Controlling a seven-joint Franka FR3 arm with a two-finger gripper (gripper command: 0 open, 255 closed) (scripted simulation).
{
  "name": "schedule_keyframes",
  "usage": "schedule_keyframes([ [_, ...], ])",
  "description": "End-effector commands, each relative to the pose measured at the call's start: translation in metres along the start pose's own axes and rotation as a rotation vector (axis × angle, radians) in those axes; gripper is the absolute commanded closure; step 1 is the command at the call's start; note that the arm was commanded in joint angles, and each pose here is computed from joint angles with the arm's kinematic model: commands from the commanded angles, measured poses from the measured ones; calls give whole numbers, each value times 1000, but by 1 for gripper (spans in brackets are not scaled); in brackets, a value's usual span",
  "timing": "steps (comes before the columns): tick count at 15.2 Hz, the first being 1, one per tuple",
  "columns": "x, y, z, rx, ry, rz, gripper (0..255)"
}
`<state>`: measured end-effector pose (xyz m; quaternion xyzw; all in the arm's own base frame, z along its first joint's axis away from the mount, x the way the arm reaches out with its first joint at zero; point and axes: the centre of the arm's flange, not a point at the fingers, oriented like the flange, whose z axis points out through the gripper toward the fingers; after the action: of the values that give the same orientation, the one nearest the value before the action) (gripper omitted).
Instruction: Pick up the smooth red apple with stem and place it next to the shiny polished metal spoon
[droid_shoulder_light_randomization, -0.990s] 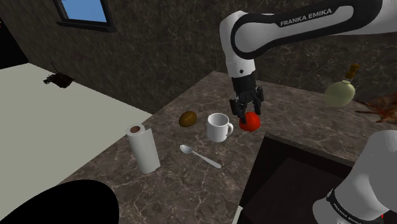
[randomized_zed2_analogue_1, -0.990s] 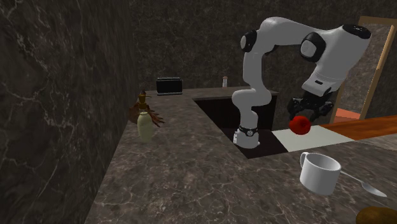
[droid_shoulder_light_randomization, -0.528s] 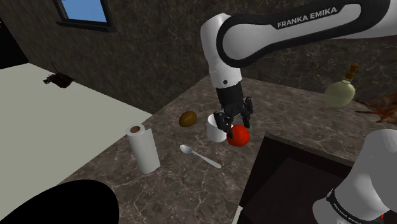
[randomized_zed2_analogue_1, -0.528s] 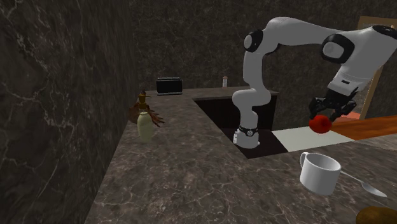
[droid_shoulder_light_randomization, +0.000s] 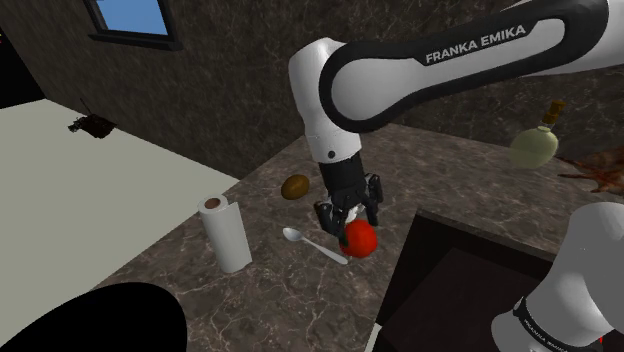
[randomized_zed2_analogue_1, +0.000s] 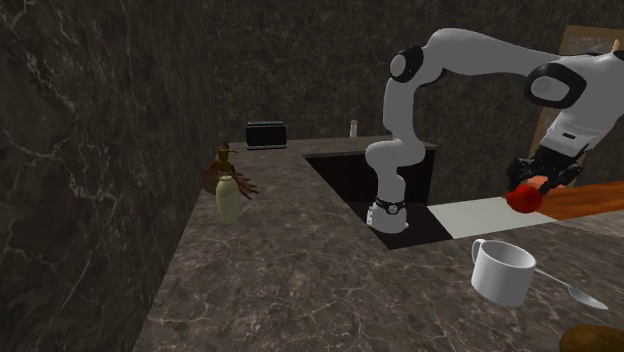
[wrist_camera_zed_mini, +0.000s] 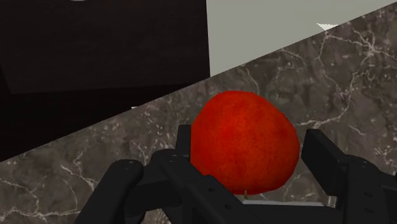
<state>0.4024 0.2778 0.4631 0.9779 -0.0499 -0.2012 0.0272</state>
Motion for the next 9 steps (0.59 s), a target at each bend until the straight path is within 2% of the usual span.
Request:
schedule_keyframes([
  [1,3,-2,10,0,0,1,255],
  [9,20,-5,48,0,0,1,255],
])
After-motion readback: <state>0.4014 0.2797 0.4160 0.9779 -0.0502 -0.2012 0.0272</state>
